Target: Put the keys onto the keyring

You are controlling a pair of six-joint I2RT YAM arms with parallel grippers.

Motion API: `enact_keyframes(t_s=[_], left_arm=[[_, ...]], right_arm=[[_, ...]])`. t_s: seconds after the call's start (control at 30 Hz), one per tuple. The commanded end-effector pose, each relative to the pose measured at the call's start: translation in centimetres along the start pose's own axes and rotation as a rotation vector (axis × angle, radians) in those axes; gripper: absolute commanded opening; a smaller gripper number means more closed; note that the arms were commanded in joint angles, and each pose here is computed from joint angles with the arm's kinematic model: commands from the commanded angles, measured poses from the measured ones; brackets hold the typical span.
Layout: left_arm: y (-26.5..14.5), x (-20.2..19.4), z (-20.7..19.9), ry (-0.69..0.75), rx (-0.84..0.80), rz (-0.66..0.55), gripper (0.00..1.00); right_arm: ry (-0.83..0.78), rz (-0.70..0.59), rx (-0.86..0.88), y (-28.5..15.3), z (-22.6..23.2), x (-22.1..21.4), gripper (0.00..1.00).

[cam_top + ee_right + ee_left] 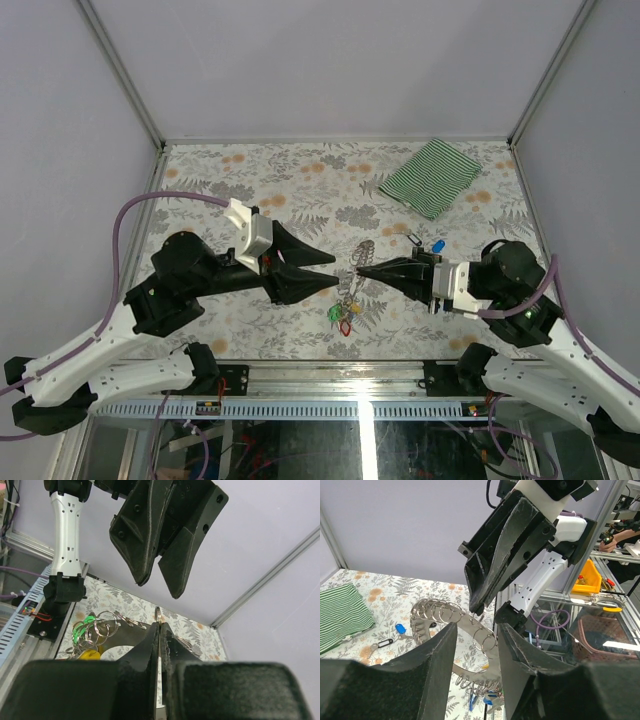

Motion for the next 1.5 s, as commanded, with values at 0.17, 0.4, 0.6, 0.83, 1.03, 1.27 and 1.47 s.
enact_keyframes(t_s=[0.17, 0.4, 0.6, 0.83, 1.03, 1.27, 1.47], left_arm=[[-0.5, 2.2, 0.1, 0.053, 0.023, -0.077, 0.42], [-0.9, 2.9, -0.2, 0.048, 0.020, -0.123, 0.45], [-1.0, 3.4, -0.2, 0.040, 0.032, -0.168, 0.47], [-0.7, 3.9, 0.0, 0.029, 0.047, -0.201, 0.51], [-0.1, 4.2, 0.0, 0.025, 0.027, -0.236, 0.51], [0.7, 3.9, 0.0, 0.018, -0.013, -0.241, 0.48], [1.2, 3.5, 0.0, 0.014, -0.027, -0.240, 0.43]], right_arm=[[0.125, -0.257, -0.044, 0.7, 0.1, 2.0, 0.00], [0.238, -0.419, -0.064, 1.0, 0.3, 2.1, 0.00], [0.285, -0.517, -0.080, 1.0, 0.2, 2.4, 0.00], [0.325, -0.587, -0.062, 1.1, 0.4, 2.5, 0.00], [0.340, -0.613, -0.050, 1.2, 0.3, 2.6, 0.00], [0.360, -0.630, -0.042, 1.5, 0.2, 2.6, 0.00], [0.361, -0.628, -0.041, 1.6, 0.2, 2.4, 0.00]])
Point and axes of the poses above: each gripper's point midway between its finger pads, its own y axis out along the fingers, its own z axis along the line the jaws close on, x = y × z, the point moved 9 cm from there along -y, back along the fingers, and after that the axes turned 13 degrees about y, right-handed, at the moved point
